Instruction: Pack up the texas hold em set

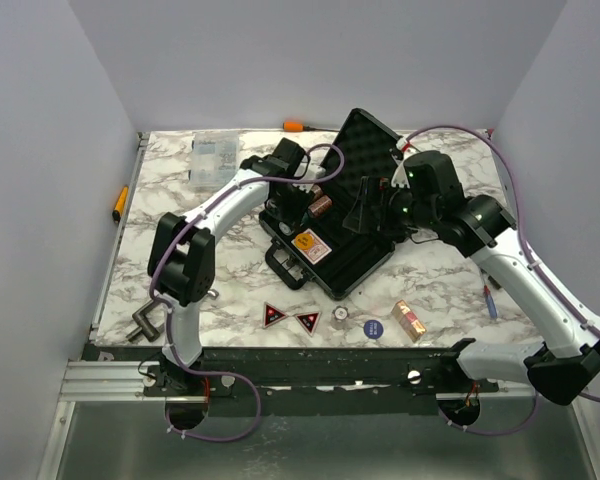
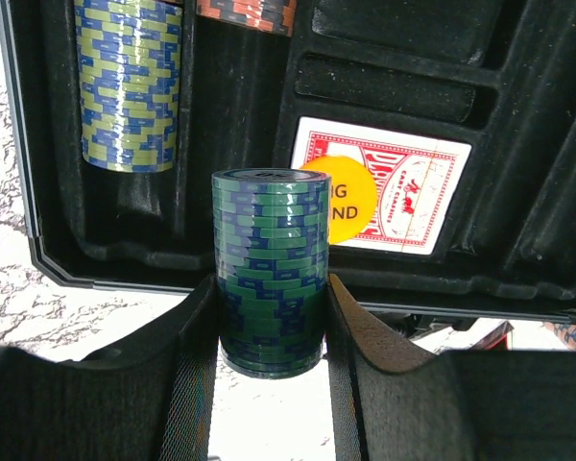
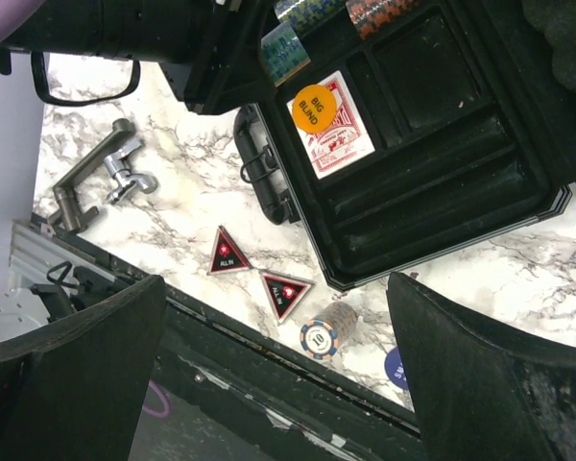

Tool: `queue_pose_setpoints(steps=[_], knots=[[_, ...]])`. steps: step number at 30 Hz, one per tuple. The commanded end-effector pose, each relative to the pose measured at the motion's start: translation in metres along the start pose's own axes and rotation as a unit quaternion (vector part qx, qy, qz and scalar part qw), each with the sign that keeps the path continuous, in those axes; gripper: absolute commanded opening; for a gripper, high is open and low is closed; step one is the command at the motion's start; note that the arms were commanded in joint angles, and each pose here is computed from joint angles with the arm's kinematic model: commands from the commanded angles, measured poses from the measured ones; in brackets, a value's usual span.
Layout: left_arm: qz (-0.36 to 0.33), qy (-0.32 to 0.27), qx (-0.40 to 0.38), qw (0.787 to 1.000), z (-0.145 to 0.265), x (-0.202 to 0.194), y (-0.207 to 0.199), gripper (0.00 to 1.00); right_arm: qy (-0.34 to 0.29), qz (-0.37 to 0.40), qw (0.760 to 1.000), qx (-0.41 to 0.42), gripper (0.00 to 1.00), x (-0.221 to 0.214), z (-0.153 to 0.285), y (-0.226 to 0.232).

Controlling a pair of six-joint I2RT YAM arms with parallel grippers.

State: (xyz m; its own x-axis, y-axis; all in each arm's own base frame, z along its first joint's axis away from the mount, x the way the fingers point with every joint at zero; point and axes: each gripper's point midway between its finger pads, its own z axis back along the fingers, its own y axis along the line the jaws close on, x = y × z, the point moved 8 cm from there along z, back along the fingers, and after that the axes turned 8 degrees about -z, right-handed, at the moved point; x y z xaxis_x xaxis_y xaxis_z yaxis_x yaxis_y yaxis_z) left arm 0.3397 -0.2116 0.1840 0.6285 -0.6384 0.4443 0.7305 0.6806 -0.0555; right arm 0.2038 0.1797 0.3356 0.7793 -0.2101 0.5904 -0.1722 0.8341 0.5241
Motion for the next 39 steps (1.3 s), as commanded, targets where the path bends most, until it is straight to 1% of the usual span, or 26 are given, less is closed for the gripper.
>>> queue_pose_setpoints(steps=[1, 7, 12, 29, 31, 33, 35, 39], knots=[[-0.016, -0.024, -0.019, 0.999, -0.001, 0.018, 0.005, 0.0, -0.015, 0.023, 1.0, -0.004, 1.0, 0.009, -0.006, 0.003], [-0.016, -0.008, -0.015, 1.0, -0.026, 0.024, 0.016, 0.0, -0.027, 0.034, 0.999, -0.002, 1.0, 0.016, -0.009, 0.006], [-0.012, -0.004, -0.01, 1.0, -0.04, 0.03, 0.023, 0.0, -0.022, 0.04, 0.999, 0.002, 1.0, 0.019, -0.017, 0.009], [-0.031, 0.003, 0.002, 1.0, -0.059, 0.032, 0.033, 0.0, -0.022, 0.056, 0.998, 0.01, 1.0, 0.03, -0.033, 0.017], [-0.032, 0.001, 0.001, 0.999, -0.06, 0.033, 0.033, 0.03, -0.021, 0.057, 0.998, 0.012, 1.0, 0.03, -0.035, 0.017], [-0.033, 0.0, 0.002, 0.999, -0.059, 0.033, 0.033, 0.13, -0.02, 0.059, 0.998, 0.014, 1.0, 0.031, -0.036, 0.018], [-0.034, -0.004, 0.002, 0.999, -0.059, 0.033, 0.033, 0.19, -0.019, 0.059, 0.998, 0.016, 1.0, 0.031, -0.037, 0.019], [-0.038, -0.012, -0.002, 0.999, -0.056, 0.033, 0.031, 0.39, -0.015, 0.059, 0.998, 0.021, 1.0, 0.031, -0.037, 0.02]])
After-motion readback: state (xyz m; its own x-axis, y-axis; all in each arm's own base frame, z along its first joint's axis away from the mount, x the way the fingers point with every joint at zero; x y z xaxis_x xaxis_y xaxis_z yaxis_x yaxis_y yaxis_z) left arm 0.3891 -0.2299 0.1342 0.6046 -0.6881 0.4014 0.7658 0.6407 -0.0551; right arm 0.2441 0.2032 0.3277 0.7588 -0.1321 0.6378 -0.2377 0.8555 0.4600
